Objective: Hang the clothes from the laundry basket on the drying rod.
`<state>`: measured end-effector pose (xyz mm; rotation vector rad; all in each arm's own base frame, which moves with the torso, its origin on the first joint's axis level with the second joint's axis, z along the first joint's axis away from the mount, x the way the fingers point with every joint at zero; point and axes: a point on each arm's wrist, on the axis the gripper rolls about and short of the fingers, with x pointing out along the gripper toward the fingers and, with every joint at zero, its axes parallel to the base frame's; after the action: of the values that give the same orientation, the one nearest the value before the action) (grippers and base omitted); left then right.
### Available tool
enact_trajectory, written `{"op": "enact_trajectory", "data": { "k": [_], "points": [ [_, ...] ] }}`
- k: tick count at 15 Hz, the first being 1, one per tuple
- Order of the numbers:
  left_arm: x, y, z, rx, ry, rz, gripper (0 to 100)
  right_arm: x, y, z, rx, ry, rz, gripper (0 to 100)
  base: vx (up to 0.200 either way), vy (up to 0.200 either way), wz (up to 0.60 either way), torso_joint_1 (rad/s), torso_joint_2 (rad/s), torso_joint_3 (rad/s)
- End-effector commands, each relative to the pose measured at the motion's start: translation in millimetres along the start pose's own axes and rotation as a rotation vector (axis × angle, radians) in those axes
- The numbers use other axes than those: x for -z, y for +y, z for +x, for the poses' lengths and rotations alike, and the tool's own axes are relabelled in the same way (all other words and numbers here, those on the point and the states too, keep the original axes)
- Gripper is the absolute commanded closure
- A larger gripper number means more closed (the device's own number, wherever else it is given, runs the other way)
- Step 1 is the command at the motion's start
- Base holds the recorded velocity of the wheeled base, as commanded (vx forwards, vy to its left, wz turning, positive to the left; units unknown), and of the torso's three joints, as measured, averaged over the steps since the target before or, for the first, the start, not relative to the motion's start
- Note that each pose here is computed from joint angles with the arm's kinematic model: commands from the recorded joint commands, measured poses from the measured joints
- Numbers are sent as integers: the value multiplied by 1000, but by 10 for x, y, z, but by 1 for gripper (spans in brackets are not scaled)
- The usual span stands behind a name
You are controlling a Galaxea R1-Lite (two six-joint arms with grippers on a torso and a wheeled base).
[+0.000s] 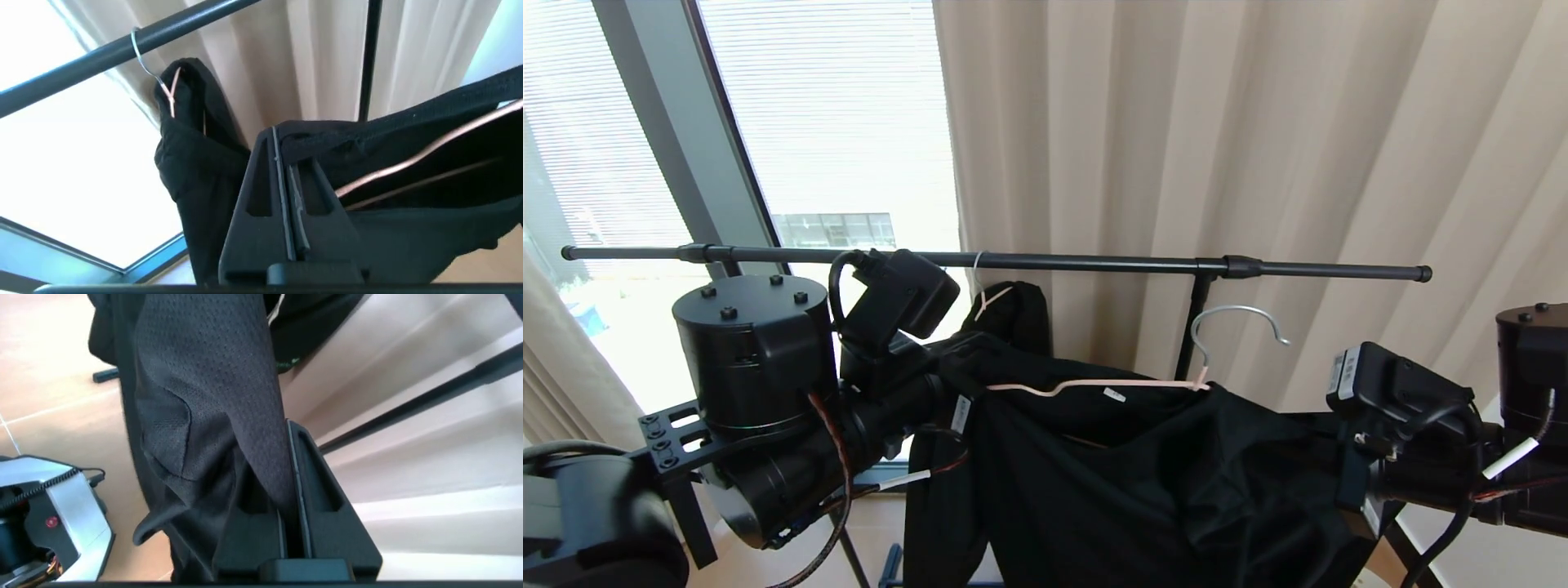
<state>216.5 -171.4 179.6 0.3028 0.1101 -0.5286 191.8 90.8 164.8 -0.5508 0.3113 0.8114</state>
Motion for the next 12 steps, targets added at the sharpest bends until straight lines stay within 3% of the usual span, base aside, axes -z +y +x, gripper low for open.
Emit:
{"op": "enact_trajectory", "data": {
  "k": [1,3,6,12],
  "points": [
    [2,-44,0,20,-1,7,100,-25,-11,30,-2,-7,25,100,0,0,0,0,0,0],
    [-24,-137,-17,54,-12,13,100,-51,25,119,-33,-3,101,100,0,0,0,0,0,0],
    [-44,-255,-46,98,-20,20,100,-62,152,244,-98,13,93,100,0,0,0,0,0,0],
    [-134,-338,-220,152,-19,11,100,-30,162,374,-85,0,98,100,0,0,0,0,0,0]
  ]
}}
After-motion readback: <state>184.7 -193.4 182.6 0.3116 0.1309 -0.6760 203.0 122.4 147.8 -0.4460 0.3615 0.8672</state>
